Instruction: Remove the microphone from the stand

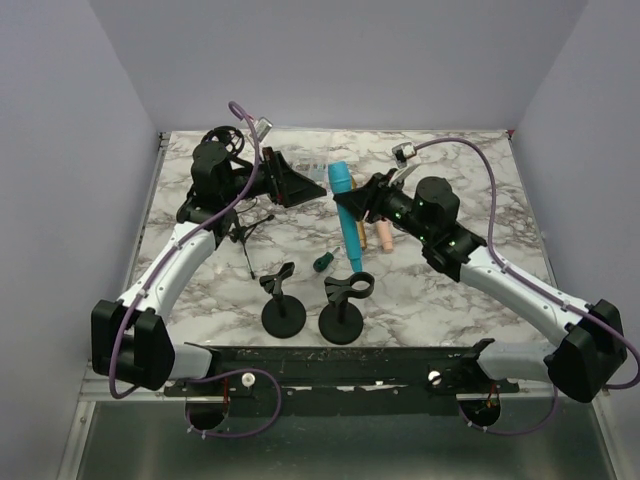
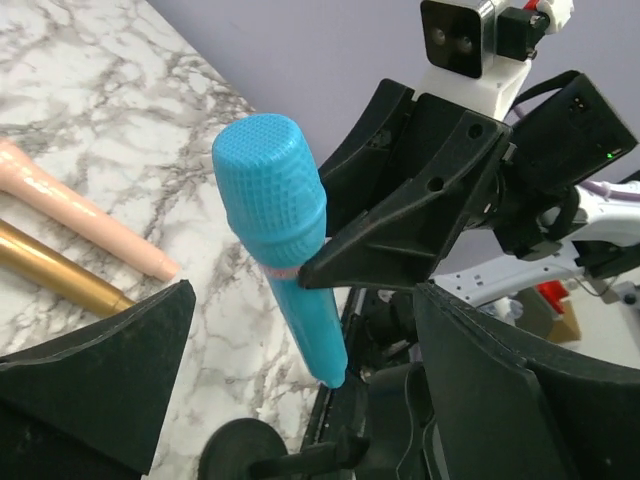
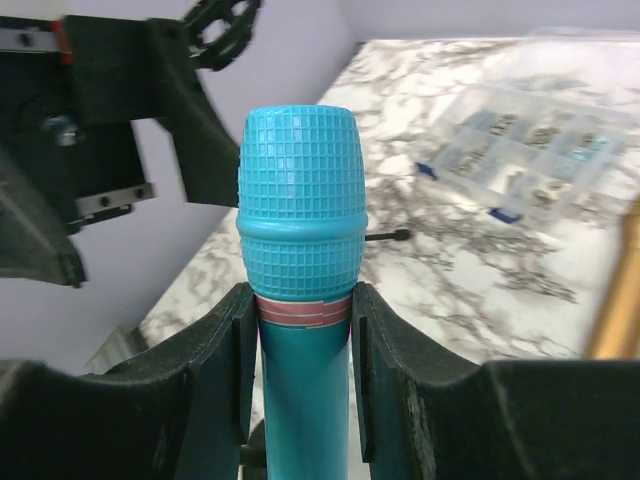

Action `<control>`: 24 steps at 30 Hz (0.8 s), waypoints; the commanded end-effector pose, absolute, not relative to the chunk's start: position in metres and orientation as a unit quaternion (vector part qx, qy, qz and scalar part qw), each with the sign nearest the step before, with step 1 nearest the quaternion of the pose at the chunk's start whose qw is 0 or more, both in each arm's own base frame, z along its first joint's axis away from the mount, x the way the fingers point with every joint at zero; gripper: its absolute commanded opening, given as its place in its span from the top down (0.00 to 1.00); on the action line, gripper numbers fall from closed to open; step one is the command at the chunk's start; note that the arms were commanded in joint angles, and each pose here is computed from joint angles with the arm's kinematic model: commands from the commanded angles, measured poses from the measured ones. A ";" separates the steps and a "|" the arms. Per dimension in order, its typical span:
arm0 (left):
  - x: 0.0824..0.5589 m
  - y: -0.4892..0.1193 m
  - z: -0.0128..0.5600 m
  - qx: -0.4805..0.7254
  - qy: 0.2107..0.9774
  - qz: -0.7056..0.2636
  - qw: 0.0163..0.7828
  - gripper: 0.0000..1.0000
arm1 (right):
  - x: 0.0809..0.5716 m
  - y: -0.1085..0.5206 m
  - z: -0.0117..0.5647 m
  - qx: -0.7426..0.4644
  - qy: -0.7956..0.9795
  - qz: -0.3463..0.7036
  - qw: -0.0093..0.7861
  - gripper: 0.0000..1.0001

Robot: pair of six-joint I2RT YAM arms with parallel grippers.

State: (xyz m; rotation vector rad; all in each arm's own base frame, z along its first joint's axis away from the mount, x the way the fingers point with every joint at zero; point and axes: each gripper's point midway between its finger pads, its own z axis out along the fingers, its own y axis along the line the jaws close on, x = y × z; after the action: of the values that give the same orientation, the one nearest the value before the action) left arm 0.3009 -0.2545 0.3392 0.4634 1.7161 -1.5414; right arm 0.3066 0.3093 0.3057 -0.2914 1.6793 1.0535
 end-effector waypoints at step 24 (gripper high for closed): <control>0.274 -0.142 0.387 0.209 0.635 -0.213 0.713 0.04 | 0.440 0.138 0.168 -0.045 0.863 0.078 0.497 0.99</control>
State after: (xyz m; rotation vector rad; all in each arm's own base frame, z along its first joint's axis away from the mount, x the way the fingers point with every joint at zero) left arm 0.2708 -0.1622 0.4034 0.4702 1.4520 -0.6341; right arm 0.4230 0.1302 0.1712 -0.0205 2.0669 0.1794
